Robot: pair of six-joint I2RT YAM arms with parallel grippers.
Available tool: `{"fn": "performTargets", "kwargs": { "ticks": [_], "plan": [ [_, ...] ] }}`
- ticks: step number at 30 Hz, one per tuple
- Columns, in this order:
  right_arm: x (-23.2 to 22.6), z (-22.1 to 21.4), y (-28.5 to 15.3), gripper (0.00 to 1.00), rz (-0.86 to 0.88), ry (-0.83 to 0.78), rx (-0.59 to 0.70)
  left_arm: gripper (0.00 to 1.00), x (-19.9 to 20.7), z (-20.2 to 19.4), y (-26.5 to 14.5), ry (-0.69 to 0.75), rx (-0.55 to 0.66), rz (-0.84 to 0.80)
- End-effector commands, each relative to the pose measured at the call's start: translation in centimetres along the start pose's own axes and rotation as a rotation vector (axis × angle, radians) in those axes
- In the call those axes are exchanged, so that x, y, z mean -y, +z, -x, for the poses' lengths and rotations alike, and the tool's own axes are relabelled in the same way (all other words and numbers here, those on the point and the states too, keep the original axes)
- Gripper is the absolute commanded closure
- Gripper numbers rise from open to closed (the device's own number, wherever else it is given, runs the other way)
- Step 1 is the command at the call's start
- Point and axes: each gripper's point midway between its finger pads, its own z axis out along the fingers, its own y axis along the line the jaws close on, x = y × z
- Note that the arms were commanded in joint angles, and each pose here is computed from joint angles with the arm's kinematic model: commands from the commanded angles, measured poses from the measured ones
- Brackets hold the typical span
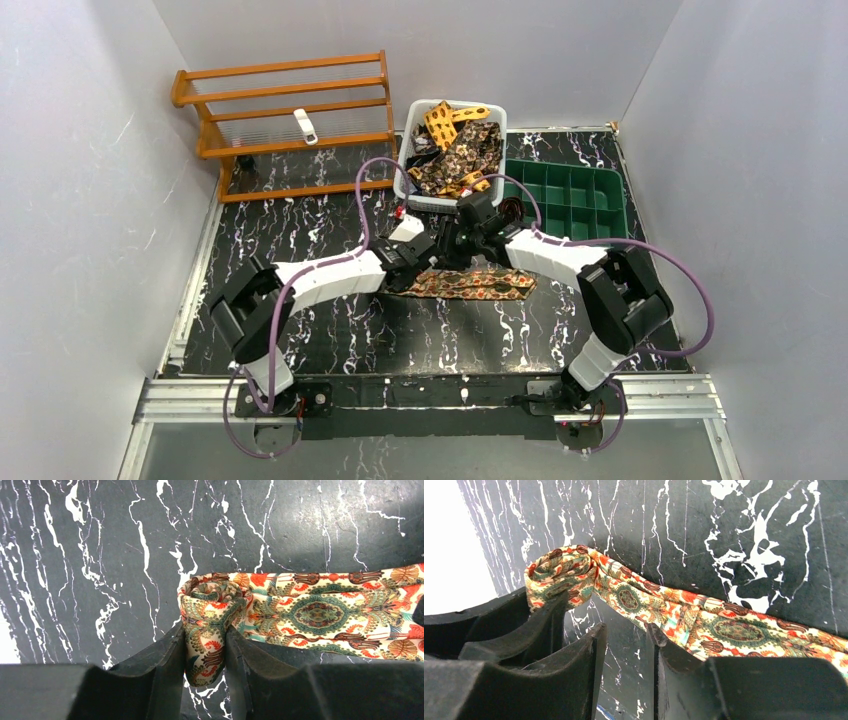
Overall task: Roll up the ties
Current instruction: Roll the tie at the center of the board.
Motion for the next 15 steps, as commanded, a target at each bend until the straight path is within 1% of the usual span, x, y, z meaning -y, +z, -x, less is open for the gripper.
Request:
{"fn": "performTargets", "kwargs": {
  "ticks": [1,5,8,10,12,15],
  "plan": [
    [0.0,1.4,-1.3,0.56,0.013,0.03,0.08,0.67,-0.2,1.3,-1.3,0.008,0.075,0.109],
    [0.8,1.4,-1.5,0.55,0.013,0.054,0.084,0.61,1.9,1.5,-1.3,-0.003,0.064,0.069],
    [1.4,1.2,-1.4,0.53,0.017,0.068,0.07,0.52,3.4,1.9,-1.4,-0.01,0.06,0.033],
    [1.6,1.0,-1.3,0.53,0.021,0.076,0.057,0.5,4.4,1.8,-1.2,-0.004,0.041,-0.002],
    [1.6,0.9,-1.2,0.52,0.032,0.077,0.044,0.45,4.9,1.5,-1.1,-0.013,0.027,-0.018],
    [1.5,0.6,-1.1,0.52,0.046,0.073,0.026,0.41,6.2,1.5,-1.3,-0.044,0.014,-0.085]
  ]
}}
